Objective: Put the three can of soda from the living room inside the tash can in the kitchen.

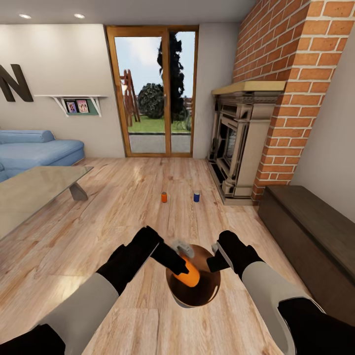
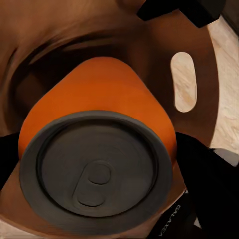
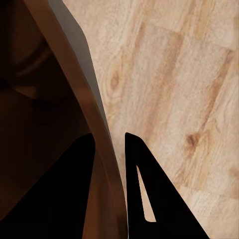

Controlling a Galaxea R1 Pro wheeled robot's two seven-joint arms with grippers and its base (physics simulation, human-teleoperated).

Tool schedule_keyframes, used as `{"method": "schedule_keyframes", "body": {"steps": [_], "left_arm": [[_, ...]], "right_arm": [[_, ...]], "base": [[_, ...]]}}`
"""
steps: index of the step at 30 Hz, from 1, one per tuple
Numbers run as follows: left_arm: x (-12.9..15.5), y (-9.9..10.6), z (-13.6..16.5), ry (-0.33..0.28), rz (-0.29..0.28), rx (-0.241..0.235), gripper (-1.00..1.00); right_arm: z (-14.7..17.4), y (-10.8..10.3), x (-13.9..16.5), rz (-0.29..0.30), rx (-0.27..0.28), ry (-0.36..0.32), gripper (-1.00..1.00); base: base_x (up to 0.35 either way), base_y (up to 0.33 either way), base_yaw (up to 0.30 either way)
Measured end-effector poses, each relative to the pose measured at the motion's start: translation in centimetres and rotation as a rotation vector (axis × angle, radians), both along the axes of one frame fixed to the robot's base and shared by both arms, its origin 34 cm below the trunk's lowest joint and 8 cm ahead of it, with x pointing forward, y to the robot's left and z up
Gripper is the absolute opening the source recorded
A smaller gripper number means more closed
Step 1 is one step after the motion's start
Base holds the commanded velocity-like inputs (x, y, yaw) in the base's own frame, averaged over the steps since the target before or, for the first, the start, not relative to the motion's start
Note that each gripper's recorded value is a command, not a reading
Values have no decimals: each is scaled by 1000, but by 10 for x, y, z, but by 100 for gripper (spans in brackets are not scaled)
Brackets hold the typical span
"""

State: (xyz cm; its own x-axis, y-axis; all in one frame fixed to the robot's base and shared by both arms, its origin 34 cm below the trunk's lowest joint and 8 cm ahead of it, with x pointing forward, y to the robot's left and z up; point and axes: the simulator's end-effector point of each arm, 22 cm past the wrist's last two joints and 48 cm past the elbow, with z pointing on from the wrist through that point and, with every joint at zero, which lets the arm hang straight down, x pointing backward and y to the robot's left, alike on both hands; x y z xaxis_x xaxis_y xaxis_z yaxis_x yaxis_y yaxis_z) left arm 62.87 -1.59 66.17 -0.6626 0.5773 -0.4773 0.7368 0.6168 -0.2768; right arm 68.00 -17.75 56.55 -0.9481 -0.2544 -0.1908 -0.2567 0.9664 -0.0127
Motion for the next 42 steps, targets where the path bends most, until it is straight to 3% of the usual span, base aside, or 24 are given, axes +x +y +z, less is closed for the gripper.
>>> {"method": "schedule_keyframes", "body": {"steps": [18,33,42], "left_arm": [[0,5,-18,13,25,52,-100],[4,16,-37,-2,58,134,-100],[5,18,-38,-8,64,145,-100]], "right_arm": [[2,18,-1,19,15,-2,-100],[2,18,-1,20,14,-1,-100],[2,18,-1,20,15,-1,-100]], "base": [[0,0,0],[0,0,0],[0,0,0]]}}
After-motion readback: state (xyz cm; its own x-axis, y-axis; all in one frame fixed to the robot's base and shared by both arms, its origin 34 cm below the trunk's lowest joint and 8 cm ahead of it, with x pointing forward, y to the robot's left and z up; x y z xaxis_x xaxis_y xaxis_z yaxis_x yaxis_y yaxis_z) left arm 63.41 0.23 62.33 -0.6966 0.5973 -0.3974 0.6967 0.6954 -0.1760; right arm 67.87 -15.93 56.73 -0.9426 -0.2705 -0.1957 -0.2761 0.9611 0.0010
